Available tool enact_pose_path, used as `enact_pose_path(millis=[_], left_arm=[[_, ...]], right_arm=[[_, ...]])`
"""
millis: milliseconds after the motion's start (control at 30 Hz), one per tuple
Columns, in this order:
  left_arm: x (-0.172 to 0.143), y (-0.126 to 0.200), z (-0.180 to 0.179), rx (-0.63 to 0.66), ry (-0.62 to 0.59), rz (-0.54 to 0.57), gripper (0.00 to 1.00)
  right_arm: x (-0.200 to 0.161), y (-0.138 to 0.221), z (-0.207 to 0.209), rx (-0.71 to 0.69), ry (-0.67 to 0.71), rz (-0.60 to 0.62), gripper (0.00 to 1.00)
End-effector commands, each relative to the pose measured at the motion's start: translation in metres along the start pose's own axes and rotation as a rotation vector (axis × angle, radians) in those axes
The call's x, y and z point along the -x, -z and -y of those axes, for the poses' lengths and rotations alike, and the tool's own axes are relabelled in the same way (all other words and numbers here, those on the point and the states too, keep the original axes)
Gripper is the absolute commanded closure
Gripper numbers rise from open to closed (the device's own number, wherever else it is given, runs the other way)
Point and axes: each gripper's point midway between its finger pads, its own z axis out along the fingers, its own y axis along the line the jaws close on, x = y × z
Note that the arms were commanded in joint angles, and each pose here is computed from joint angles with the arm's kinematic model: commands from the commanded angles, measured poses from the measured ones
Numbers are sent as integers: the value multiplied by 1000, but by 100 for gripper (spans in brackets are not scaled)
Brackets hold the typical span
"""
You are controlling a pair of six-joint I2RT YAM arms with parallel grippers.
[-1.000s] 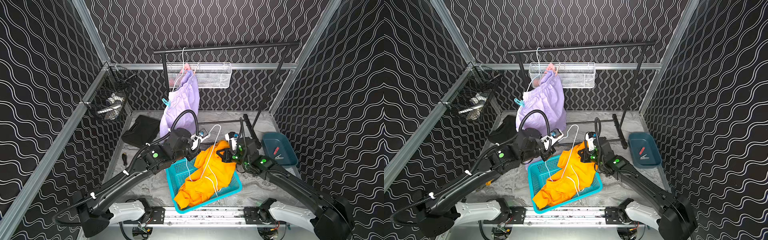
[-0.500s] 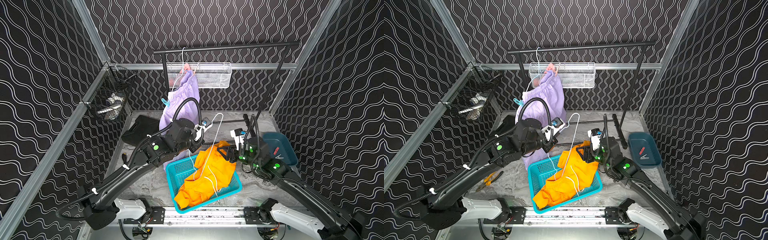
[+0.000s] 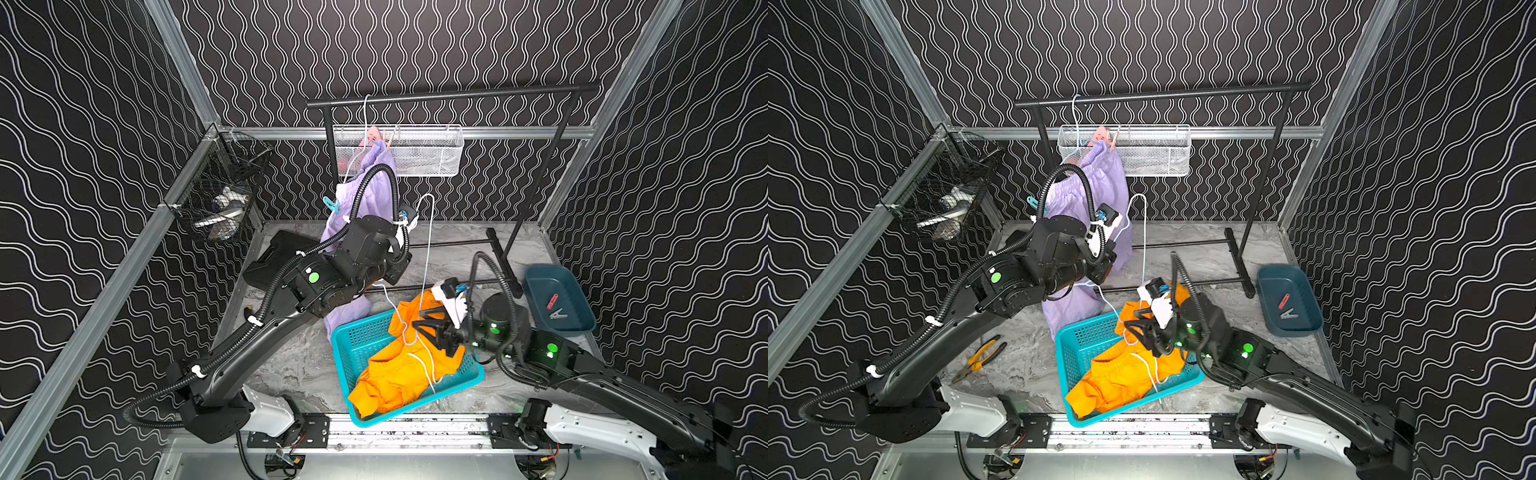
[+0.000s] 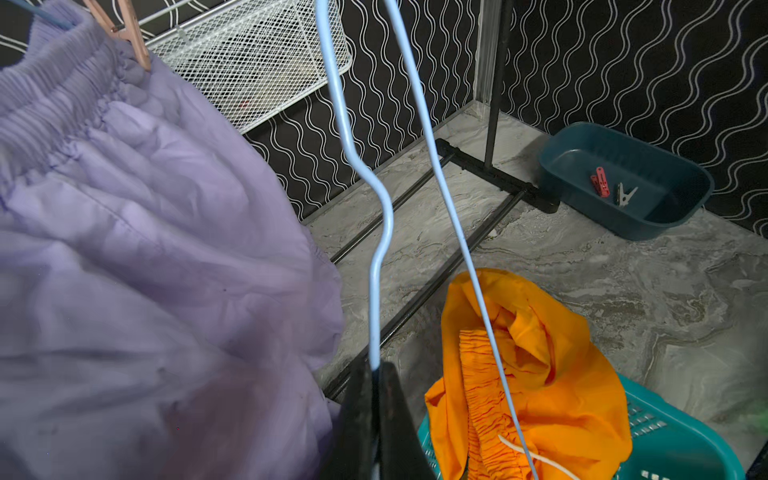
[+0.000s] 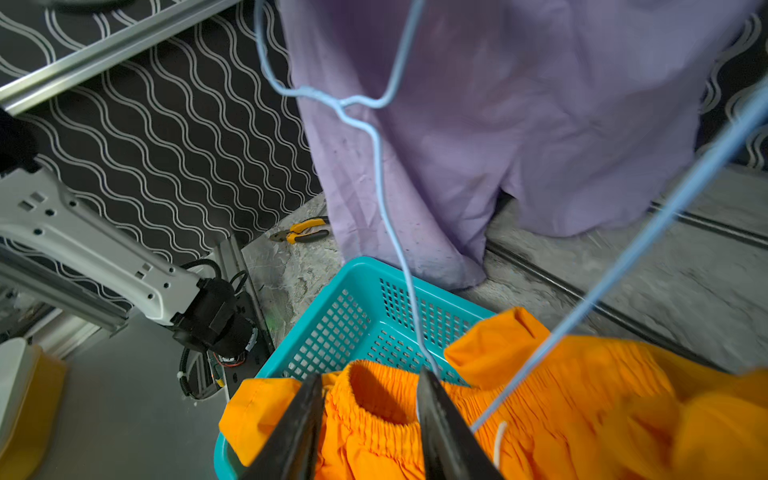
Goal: Remove the clothespins securing shorts to the hanger
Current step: Remove the shorts from the hanger, then place the hanger at the clothesline.
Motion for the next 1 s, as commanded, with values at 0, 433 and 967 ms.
enact_pose_path(millis=[0,433,967], left_arm=[[-1,1,-3,18,47,-15,100],[1,7,-2,-3,76,-15,100],[10,7,-7,29,87,5,63]], right_arm=[[31,-13,1,-59,82,112,56],[46,-64,-4,-52,162,129,53],[41,-61,-14,15,50,104,100]])
